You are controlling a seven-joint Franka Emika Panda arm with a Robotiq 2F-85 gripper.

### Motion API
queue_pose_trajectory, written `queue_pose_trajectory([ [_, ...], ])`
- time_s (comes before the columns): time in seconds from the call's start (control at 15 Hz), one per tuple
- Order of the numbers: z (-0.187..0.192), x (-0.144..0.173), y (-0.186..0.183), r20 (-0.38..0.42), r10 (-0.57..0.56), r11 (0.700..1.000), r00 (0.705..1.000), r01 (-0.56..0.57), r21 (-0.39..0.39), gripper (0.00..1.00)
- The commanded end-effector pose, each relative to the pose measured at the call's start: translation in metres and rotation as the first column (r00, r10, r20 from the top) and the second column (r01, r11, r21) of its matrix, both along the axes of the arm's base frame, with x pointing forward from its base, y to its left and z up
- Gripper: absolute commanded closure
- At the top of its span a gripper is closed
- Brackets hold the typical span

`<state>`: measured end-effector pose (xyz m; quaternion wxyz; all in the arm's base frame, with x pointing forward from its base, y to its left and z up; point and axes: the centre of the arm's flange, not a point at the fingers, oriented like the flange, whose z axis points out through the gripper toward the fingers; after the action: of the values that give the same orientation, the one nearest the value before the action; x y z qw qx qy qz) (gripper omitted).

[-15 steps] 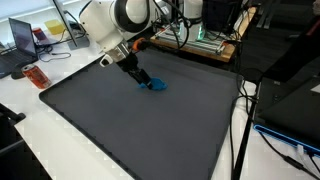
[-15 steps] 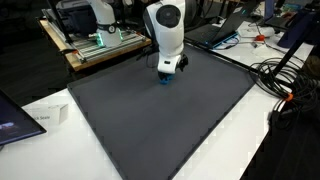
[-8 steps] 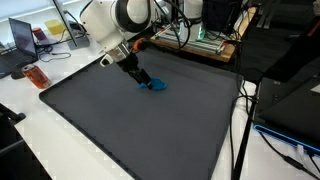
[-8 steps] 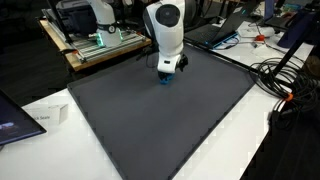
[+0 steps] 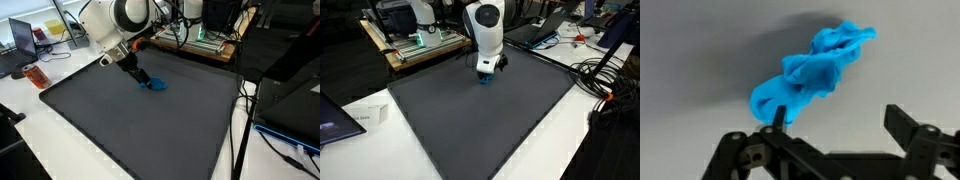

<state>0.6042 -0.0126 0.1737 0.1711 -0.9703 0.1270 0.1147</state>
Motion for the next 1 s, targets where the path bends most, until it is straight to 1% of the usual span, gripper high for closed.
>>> queue_pose_trajectory([
  [0.0, 0.013, 0.002, -0.010, -0.056, -0.059, 0.998, 0.997, 0.060, 0.023, 0.00],
  [0.13, 0.017, 0.002, -0.017, -0.083, -0.097, 0.994, 0.992, 0.100, 0.035, 0.00],
  [0.4, 0.020, 0.005, -0.036, -0.106, -0.168, 0.984, 0.980, 0.172, 0.035, 0.00],
  [0.53, 0.019, 0.007, -0.046, -0.121, -0.213, 0.975, 0.970, 0.219, 0.042, 0.00],
  [0.73, 0.015, 0.009, -0.060, -0.156, -0.305, 0.948, 0.939, 0.315, 0.046, 0.00],
  [0.93, 0.011, 0.006, -0.071, -0.190, -0.385, 0.919, 0.903, 0.395, 0.015, 0.00],
])
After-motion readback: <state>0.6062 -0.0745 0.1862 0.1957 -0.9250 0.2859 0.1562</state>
